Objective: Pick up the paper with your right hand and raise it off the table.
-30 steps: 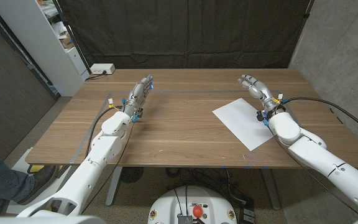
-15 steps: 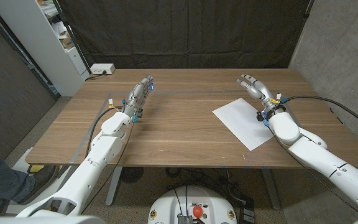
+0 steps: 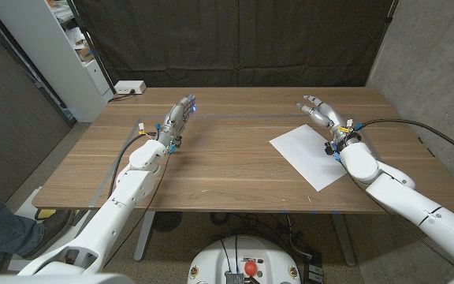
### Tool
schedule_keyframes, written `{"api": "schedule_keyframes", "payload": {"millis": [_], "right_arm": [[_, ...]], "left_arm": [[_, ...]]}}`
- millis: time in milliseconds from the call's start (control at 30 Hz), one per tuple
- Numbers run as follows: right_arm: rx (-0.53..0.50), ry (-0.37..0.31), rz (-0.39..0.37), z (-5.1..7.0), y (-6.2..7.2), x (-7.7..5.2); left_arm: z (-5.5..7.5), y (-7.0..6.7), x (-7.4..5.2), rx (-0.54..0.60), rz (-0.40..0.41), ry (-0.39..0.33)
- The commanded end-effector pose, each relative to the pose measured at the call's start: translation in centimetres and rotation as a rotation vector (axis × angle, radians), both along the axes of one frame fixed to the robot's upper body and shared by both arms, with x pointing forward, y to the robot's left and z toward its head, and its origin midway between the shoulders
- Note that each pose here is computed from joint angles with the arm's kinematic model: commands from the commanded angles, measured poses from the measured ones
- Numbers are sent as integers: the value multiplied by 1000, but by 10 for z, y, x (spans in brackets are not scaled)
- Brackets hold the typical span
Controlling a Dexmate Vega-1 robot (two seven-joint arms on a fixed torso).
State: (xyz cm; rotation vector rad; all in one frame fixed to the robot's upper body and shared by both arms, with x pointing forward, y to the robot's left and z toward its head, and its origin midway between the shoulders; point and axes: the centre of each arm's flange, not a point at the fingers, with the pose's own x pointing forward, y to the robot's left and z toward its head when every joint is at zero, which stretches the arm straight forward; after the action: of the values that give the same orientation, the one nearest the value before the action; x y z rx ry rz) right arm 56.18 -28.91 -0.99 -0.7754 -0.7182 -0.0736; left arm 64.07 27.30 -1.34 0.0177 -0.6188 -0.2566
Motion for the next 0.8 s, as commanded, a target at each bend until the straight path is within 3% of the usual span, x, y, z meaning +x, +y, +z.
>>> {"api": "schedule_keyframes", "payload": {"millis": [33, 800], "right_arm": [[-89, -6, -31, 1, 2, -1], [-230, -7, -93, -2, 9, -4]], "left_arm": [[1, -6, 4, 3, -4, 6], [2, -6, 3, 2, 4, 5]]}}
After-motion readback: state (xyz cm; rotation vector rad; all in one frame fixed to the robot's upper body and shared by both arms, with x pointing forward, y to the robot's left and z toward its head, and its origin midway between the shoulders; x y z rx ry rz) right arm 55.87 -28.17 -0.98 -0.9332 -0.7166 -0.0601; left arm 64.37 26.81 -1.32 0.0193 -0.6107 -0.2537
